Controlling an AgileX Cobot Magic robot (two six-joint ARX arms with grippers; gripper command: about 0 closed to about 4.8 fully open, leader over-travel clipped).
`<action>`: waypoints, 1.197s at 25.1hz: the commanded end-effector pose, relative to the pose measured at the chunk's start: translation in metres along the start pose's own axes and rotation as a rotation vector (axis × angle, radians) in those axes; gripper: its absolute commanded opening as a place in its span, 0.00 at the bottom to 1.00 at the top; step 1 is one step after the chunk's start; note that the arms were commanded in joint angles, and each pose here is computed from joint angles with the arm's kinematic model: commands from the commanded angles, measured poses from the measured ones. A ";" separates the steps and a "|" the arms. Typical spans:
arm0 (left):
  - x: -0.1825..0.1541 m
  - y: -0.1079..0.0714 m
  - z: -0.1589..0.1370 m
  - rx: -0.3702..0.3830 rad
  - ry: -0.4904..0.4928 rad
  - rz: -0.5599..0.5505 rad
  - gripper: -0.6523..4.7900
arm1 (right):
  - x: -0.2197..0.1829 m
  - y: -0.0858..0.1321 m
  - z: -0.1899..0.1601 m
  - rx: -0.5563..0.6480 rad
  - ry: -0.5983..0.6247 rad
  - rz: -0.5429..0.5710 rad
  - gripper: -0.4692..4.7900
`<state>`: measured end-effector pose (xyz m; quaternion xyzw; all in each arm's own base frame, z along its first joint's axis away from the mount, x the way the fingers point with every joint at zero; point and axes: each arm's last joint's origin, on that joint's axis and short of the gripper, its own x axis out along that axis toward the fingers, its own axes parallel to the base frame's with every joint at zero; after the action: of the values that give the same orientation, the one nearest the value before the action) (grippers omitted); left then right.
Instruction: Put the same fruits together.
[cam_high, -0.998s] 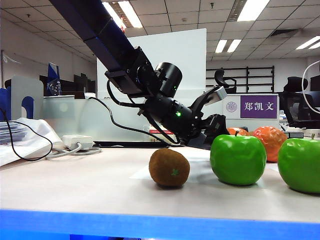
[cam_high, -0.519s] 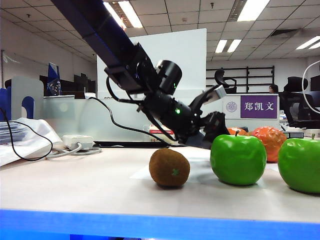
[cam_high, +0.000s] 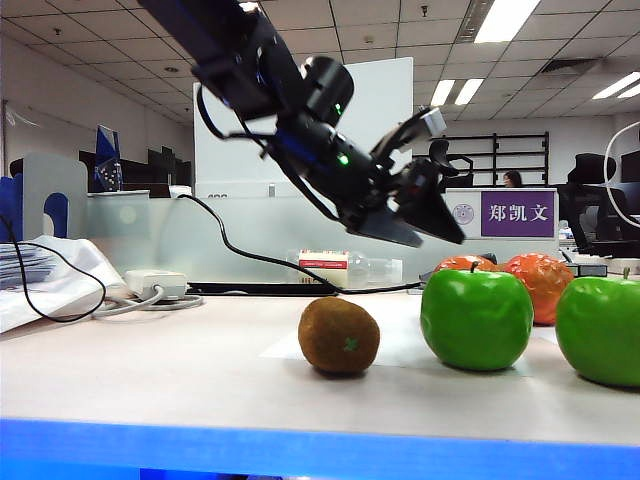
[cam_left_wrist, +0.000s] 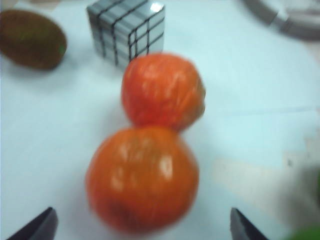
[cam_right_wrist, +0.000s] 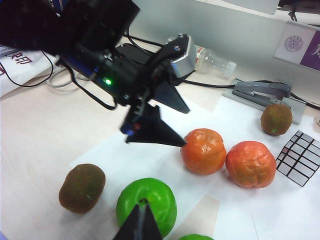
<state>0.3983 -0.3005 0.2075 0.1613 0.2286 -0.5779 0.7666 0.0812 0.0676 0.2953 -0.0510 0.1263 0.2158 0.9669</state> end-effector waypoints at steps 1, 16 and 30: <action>-0.020 0.001 -0.006 0.027 0.128 -0.004 1.00 | -0.001 0.000 0.004 0.010 -0.031 0.004 0.08; -0.102 -0.026 -0.014 -0.147 0.449 -0.237 1.00 | -0.002 0.000 0.009 0.021 -0.081 0.006 0.08; -0.094 -0.065 -0.012 -0.247 0.598 -0.380 1.00 | -0.011 -0.003 0.009 0.034 -0.112 0.016 0.08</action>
<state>0.3151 -0.2328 0.2460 0.1867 0.5424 -0.6012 0.5563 0.0754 0.0628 0.3041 -0.0272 0.0847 0.2226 0.9708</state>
